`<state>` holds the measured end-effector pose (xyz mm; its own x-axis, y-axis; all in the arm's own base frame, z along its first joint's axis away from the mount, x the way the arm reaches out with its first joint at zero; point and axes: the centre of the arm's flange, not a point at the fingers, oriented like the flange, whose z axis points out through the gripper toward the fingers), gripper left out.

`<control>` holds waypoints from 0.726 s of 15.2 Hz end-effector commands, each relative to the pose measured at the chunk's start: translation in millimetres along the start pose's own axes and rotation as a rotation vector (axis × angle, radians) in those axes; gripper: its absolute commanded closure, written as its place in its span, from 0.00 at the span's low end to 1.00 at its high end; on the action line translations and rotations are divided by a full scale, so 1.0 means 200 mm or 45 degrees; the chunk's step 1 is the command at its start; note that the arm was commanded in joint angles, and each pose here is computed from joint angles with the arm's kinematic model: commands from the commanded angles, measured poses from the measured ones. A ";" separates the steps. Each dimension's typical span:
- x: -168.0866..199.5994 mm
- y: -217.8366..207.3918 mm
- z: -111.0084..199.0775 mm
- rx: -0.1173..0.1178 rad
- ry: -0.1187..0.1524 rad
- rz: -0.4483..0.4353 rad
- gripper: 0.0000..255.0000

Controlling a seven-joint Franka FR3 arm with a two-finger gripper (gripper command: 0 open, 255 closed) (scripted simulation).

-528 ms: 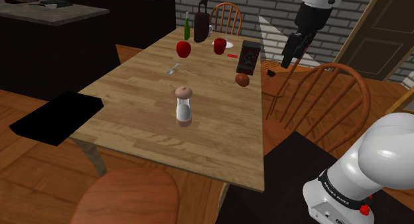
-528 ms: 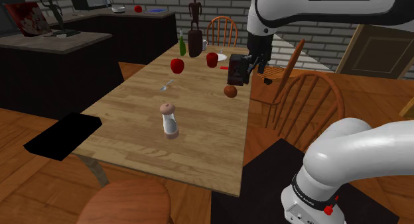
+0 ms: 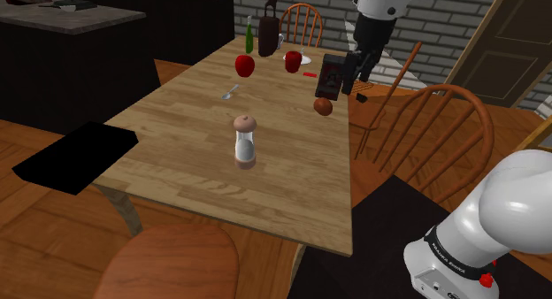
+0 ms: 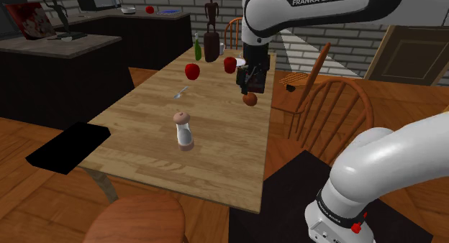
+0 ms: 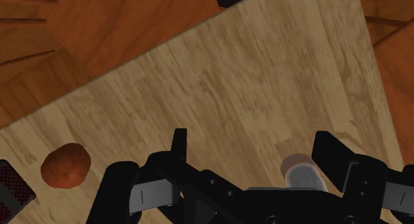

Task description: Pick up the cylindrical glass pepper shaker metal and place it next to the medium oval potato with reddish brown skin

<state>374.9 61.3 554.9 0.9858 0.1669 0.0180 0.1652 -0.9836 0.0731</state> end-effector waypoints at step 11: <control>0.67 -0.39 0.28 0.044 -0.062 -0.127 0.00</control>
<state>488.1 147.3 503.4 0.9669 0.2530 -0.0320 0.2542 -0.9662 0.0419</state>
